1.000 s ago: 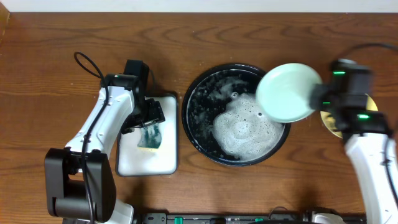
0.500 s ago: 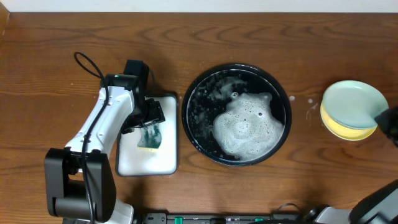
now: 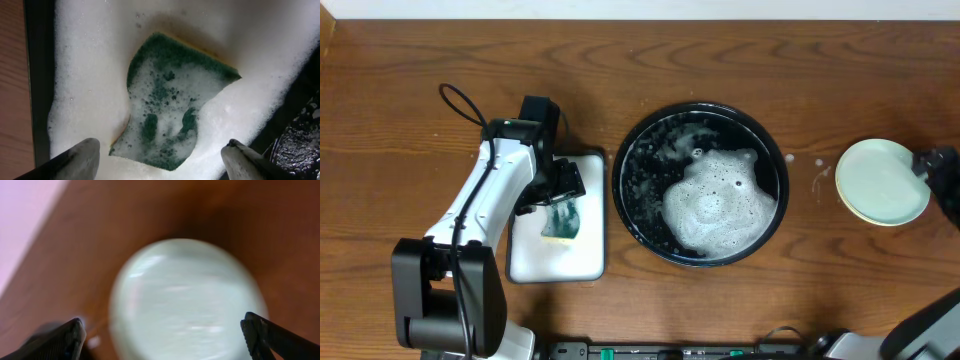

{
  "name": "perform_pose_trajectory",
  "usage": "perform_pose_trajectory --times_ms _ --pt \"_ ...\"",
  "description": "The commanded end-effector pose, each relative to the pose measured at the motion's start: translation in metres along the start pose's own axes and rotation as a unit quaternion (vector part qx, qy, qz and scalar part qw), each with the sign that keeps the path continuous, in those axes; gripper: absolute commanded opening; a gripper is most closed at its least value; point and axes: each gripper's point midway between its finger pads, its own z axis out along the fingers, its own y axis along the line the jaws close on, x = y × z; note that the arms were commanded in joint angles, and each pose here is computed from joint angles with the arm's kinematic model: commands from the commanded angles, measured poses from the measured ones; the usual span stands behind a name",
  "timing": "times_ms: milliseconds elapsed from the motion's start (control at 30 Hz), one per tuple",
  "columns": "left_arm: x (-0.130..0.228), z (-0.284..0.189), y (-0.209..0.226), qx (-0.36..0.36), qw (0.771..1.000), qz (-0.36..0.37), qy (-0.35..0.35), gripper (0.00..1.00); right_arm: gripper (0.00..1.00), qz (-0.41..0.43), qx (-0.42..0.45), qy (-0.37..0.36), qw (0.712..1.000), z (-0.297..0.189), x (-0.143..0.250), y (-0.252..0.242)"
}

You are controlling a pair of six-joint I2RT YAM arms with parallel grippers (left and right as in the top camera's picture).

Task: Clean dirty plates on tray and stack at the side
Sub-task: 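Release the plate and retract the right gripper toward the tray edge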

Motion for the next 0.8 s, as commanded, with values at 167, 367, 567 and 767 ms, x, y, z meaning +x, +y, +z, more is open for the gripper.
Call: perform_pose_trajectory --times_ms 167,367,567,767 --pt "0.0 -0.002 0.002 -0.003 1.0 0.004 -0.004 0.83 0.99 -0.193 -0.159 0.042 0.967 -0.068 0.077 0.165" --pt "0.0 -0.002 0.002 -0.003 1.0 0.004 -0.004 0.83 0.99 -0.319 -0.152 0.124 0.927 -0.077 0.16 0.195" --pt "0.0 -0.002 0.002 -0.003 1.0 0.004 -0.004 0.83 0.99 -0.391 -0.088 0.13 0.907 -0.071 0.187 0.193" --pt "0.0 -0.002 0.002 -0.003 1.0 0.004 -0.004 0.83 0.99 -0.396 -0.097 0.132 0.903 -0.072 0.191 0.198"
